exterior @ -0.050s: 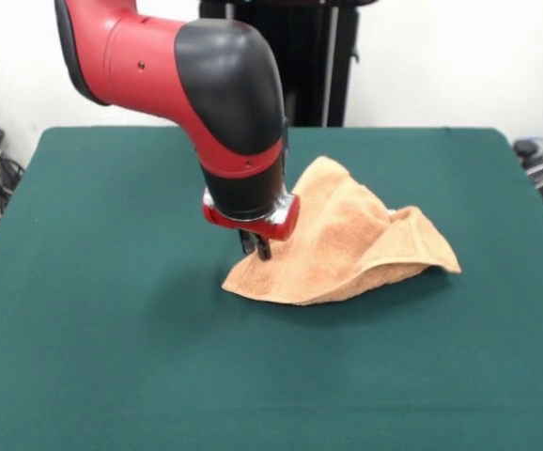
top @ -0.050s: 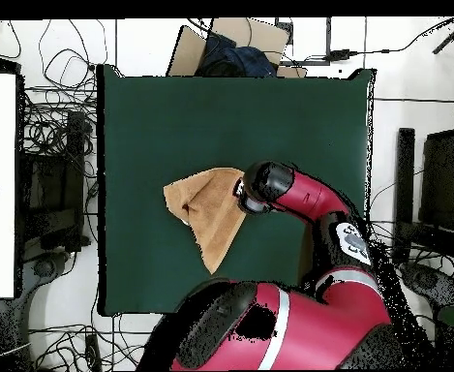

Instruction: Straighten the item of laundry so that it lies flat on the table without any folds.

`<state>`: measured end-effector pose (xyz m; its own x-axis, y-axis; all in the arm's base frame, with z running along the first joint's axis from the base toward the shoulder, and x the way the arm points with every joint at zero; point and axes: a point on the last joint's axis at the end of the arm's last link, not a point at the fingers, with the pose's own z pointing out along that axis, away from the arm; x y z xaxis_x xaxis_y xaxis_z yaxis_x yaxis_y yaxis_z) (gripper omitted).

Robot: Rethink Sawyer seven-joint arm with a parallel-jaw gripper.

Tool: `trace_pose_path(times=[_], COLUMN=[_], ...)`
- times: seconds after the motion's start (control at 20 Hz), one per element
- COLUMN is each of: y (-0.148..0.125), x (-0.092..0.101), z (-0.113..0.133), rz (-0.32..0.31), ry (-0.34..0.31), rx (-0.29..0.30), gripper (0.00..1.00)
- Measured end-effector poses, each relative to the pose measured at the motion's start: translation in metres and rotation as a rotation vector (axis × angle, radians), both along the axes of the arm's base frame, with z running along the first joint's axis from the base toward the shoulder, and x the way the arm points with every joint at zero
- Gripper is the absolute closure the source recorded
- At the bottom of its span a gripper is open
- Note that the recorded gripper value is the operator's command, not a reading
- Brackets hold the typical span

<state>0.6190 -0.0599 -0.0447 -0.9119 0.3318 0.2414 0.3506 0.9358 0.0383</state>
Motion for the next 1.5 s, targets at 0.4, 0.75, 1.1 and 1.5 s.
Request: trace_pose_path(times=[0.4,0.75,1.1,1.5], y=[-0.009,-0.023,-0.031,-0.032], x=[-0.003,-0.006,-0.003,-0.001], z=[-0.008,-0.016,-0.019,-0.019], rz=[-0.016,-0.029,-0.026,-0.004], ry=[0.028,0.055,0.083,0.094], rx=[0.017,0.042,0.088,0.09], gripper=[1.0,1.0,1.0,1.0])
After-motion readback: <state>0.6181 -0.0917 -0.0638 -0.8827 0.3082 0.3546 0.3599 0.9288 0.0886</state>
